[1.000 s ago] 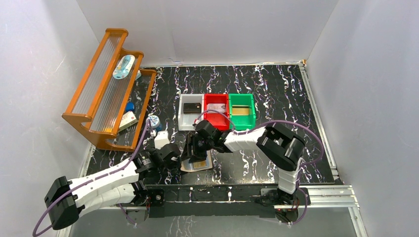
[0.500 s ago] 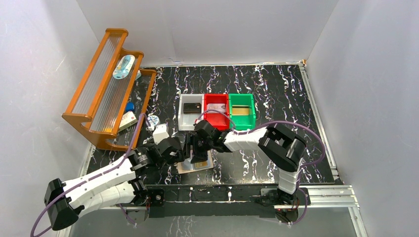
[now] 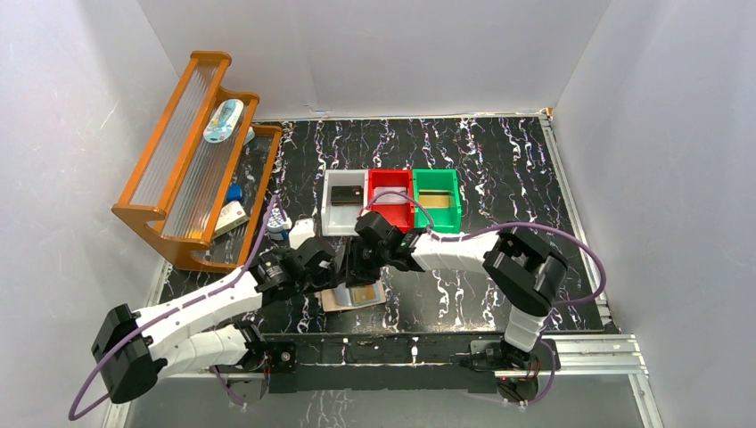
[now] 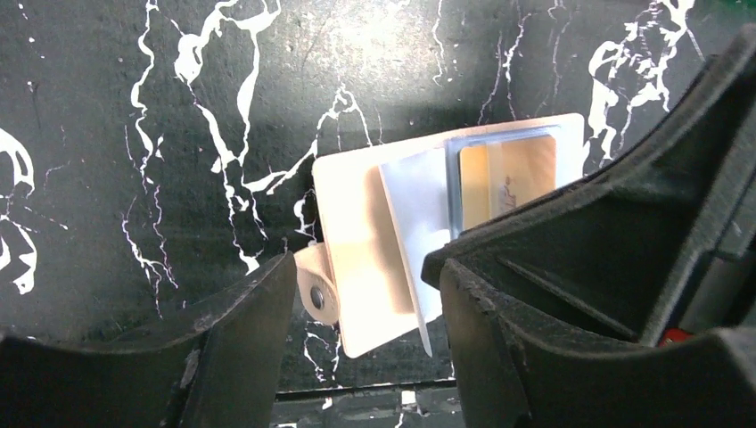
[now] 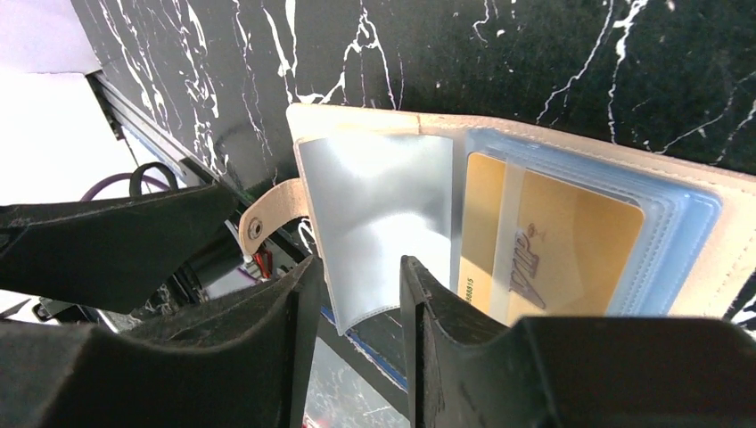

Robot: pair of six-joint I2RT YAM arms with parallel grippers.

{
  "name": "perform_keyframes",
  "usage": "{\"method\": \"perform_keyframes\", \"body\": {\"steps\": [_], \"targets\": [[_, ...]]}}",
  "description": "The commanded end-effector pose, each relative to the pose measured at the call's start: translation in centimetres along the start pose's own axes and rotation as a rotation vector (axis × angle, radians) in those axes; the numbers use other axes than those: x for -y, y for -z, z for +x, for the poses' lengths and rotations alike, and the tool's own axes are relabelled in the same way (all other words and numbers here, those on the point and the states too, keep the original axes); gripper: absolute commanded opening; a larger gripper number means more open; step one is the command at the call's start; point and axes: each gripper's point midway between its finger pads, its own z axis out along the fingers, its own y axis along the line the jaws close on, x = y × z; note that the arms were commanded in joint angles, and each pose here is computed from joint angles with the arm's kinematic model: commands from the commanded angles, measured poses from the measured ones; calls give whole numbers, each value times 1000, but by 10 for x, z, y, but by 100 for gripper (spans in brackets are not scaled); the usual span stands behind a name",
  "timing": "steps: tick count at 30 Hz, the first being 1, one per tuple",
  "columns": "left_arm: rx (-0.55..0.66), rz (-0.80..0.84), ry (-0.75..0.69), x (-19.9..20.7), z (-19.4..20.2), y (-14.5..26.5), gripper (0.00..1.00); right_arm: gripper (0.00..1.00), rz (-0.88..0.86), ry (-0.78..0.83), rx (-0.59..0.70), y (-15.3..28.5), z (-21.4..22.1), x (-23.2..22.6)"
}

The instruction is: Take the credit cards out of the card holder

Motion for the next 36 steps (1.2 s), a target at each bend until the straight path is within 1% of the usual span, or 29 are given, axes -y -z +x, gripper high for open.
{"method": "perform_keyframes", "body": {"steps": [1,4,7,11,12,13,15,16,20,23,25,27,31,36], "targets": [[-47,10,-32,4,-4,-5,57,47,-53,-7,-11,0,-8,-23],[-73,15,-34,2,-2,-10,57,50,-16,1,0,3,-13,-20],[-121,54,-27,5,4,-18,59,53,-46,12,4,11,-15,-23],[-192,82,-24,11,15,-30,59,54,-56,2,-44,11,-6,-16],[-209,81,-26,11,19,-33,59,54,-79,13,-40,19,-6,-22],[-229,78,-34,11,23,-36,55,54,-84,13,-41,21,-5,-23],[-263,65,-46,10,28,-39,40,53,-76,13,-37,24,-5,-21],[-273,57,-48,9,30,-41,35,53,-72,9,-32,26,-4,-20],[-291,51,-62,6,36,-45,21,53,-34,-6,20,35,-9,-12],[-290,113,-76,21,32,-48,19,52,48,-15,70,41,-19,3],[-290,148,-94,33,27,-51,19,50,174,-49,108,48,-26,29],[-283,154,-109,41,20,-56,18,50,239,-68,121,55,-29,46],[-259,129,-122,48,9,-71,16,49,263,-104,107,67,-25,66],[-234,149,-123,52,4,-78,16,50,290,-142,118,83,-26,80]]}}
